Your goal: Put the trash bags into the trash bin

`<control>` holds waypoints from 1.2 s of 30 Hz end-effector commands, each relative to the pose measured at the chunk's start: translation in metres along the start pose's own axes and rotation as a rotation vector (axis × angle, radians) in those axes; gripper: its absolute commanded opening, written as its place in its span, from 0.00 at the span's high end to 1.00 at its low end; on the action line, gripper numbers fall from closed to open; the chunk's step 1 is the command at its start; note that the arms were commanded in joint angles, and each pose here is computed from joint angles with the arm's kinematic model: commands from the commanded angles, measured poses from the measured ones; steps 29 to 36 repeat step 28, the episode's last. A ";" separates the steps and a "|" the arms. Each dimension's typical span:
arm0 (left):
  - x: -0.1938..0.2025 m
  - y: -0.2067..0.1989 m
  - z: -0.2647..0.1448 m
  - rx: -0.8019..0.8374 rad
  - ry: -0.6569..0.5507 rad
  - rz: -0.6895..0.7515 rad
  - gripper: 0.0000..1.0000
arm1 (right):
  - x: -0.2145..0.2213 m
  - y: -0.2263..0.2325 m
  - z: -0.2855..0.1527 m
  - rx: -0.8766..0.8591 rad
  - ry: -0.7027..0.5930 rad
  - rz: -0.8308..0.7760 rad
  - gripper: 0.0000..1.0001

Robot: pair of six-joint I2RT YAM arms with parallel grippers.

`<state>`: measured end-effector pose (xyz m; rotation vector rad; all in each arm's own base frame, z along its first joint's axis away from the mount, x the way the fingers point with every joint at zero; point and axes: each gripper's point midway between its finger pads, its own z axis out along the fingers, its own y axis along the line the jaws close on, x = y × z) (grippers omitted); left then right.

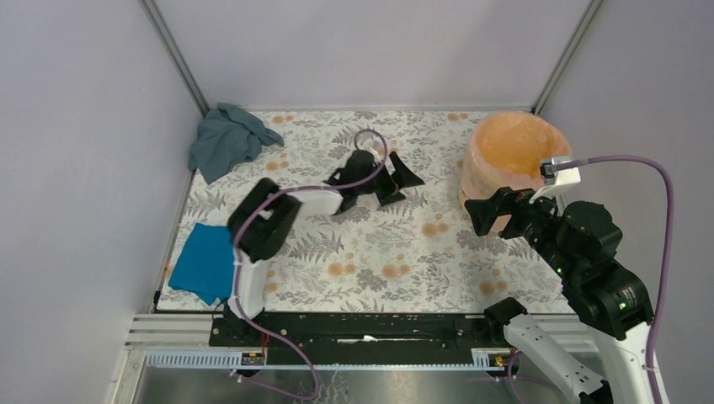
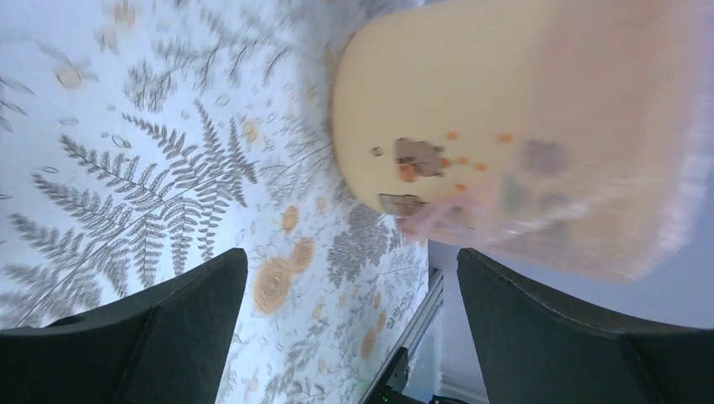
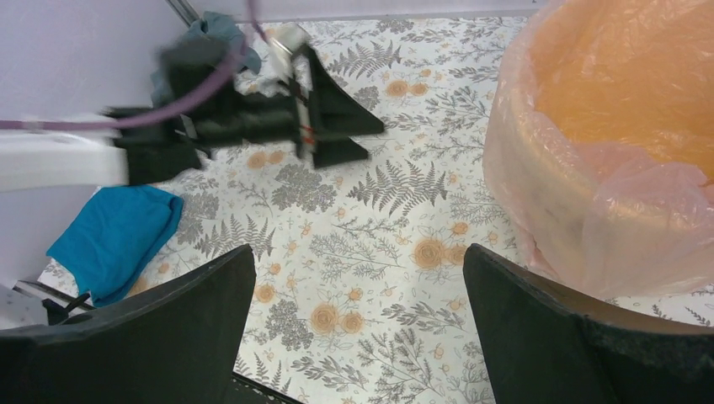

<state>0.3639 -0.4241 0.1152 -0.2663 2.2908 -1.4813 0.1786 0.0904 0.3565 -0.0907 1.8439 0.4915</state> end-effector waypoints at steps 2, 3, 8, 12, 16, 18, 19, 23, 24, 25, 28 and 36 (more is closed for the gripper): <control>-0.031 -0.089 -0.108 -0.039 -0.168 0.429 0.01 | -0.024 0.003 0.004 -0.010 -0.082 -0.040 0.00; -0.034 -0.098 -0.129 -0.057 -0.195 0.488 0.01 | -0.028 0.005 0.003 -0.016 -0.091 -0.044 0.00; -0.037 -0.156 -0.232 -0.010 -0.371 0.678 0.01 | -0.046 0.010 -0.004 -0.031 -0.151 -0.039 0.00; -0.033 -0.199 -0.302 0.061 -0.487 0.838 0.01 | -0.065 0.013 -0.018 -0.041 -0.237 -0.008 0.00; -0.031 -0.228 -0.363 0.106 -0.626 0.934 0.01 | -0.084 0.012 -0.034 -0.028 -0.317 0.022 0.00; -0.028 -0.235 -0.386 0.125 -0.678 0.957 0.01 | -0.091 0.008 -0.037 0.007 -0.331 0.035 0.00; -0.025 -0.237 -0.396 0.134 -0.696 0.967 0.01 | -0.094 0.005 -0.038 0.027 -0.331 0.047 0.00; -0.018 -0.236 -0.425 0.134 -0.747 0.989 0.01 | -0.103 0.002 -0.047 0.055 -0.347 0.073 0.00; -0.018 -0.234 -0.431 0.121 -0.757 0.991 0.01 | -0.103 0.005 -0.049 0.036 -0.351 0.059 0.00; -0.019 -0.230 -0.436 0.100 -0.771 0.988 0.01 | -0.101 0.009 -0.046 0.005 -0.359 0.048 0.00; -0.019 -0.223 -0.443 0.070 -0.784 0.982 0.01 | -0.094 0.009 -0.039 0.005 -0.338 0.065 0.00; -0.019 -0.223 -0.443 0.070 -0.784 0.982 0.01 | -0.094 0.009 -0.039 0.005 -0.338 0.065 0.00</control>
